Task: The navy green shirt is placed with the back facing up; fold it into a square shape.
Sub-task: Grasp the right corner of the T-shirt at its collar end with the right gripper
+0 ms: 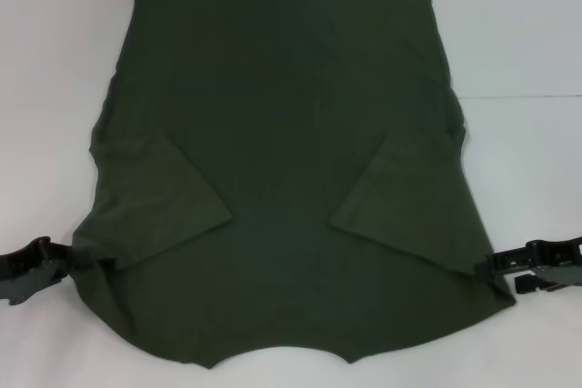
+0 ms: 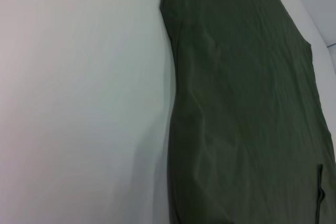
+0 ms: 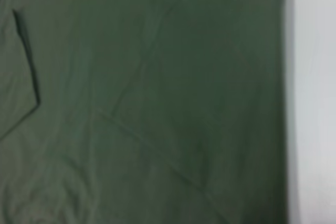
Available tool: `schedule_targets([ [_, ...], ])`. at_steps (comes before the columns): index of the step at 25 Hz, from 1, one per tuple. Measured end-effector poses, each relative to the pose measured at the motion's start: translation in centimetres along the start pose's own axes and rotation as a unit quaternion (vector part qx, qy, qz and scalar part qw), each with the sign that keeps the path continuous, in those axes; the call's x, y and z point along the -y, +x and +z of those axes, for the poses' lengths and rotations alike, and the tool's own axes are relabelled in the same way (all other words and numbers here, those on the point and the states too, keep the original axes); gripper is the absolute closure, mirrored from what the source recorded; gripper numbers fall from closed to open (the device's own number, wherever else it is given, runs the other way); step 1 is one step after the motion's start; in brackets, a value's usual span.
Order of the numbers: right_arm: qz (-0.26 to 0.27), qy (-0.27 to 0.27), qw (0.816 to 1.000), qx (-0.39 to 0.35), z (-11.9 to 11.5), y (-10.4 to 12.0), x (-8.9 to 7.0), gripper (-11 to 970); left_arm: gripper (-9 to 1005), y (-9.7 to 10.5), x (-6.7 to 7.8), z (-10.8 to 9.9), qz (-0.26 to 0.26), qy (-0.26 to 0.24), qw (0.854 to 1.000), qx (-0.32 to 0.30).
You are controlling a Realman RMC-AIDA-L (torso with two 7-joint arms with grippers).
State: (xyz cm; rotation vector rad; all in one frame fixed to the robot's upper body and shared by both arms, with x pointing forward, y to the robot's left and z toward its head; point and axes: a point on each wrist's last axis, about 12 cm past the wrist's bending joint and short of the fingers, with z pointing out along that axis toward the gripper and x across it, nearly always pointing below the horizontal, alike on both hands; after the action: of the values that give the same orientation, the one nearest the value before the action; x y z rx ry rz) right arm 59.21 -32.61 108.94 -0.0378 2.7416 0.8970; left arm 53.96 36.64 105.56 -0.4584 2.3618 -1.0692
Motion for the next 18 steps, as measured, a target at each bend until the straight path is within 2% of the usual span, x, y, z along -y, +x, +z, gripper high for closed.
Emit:
schedule_targets([
  [5,-0.002,0.004,1.0,0.0,0.1,0.0,0.1,60,967,0.0,0.1,0.0,0.0,0.002,1.0,-0.002],
  [18,-0.007,-0.02,1.0,-0.018,1.1,0.5,-1.0,59,967,0.0,0.3,0.1,-0.002,0.011,1.0,0.001],
])
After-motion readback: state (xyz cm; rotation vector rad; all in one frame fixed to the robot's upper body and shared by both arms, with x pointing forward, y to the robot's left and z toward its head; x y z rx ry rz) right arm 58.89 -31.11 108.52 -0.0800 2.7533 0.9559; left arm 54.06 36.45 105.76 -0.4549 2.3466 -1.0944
